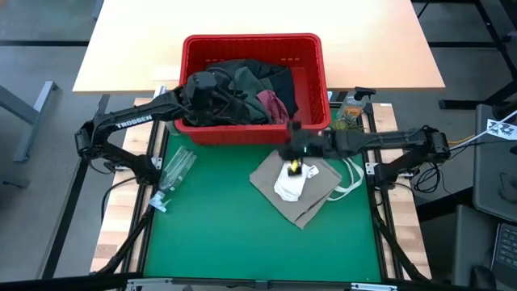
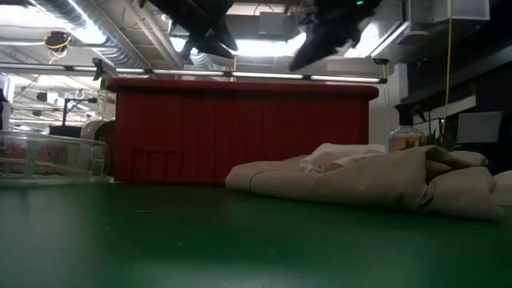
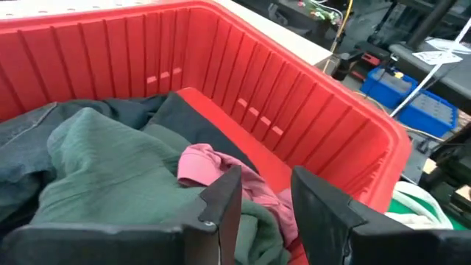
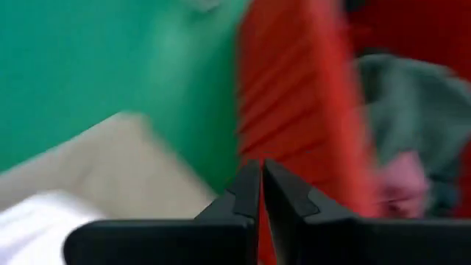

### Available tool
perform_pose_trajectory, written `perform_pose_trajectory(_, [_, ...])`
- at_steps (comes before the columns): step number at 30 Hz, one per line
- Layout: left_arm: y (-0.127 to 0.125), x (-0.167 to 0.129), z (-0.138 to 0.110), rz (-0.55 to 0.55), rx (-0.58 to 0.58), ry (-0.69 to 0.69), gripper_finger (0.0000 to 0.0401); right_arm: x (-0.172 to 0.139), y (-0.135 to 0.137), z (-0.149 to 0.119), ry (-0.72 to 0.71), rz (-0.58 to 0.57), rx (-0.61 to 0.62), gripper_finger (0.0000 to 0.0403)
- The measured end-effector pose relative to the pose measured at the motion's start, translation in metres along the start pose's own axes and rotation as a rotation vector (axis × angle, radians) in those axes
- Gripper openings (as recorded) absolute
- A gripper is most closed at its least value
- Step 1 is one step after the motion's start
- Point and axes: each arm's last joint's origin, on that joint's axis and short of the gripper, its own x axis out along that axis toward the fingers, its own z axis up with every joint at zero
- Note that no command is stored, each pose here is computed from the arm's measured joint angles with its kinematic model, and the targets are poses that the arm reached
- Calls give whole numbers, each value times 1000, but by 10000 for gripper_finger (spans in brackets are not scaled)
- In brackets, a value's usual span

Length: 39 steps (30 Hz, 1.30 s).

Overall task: Fold laundry
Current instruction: Fold the pink underwear

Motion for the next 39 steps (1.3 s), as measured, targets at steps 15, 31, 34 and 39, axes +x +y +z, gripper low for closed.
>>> perform_pose_trajectory(15, [4,1,-2,18,2,28,113,8,-130,-30,-278,-303,502,65])
perform_pose_trajectory(31, [-1,0,-4,3,9,33,113,106,-176,-99,-246,-204,828,192])
perform_pose_trajectory(34, [-1,0,-4,3,10,34,113,121,-181,-101,-207,-173,863,192])
perform_pose_trajectory(39, [-2,0,-4,0,10,35,113,139,-193,-95,-154,-159,870,192])
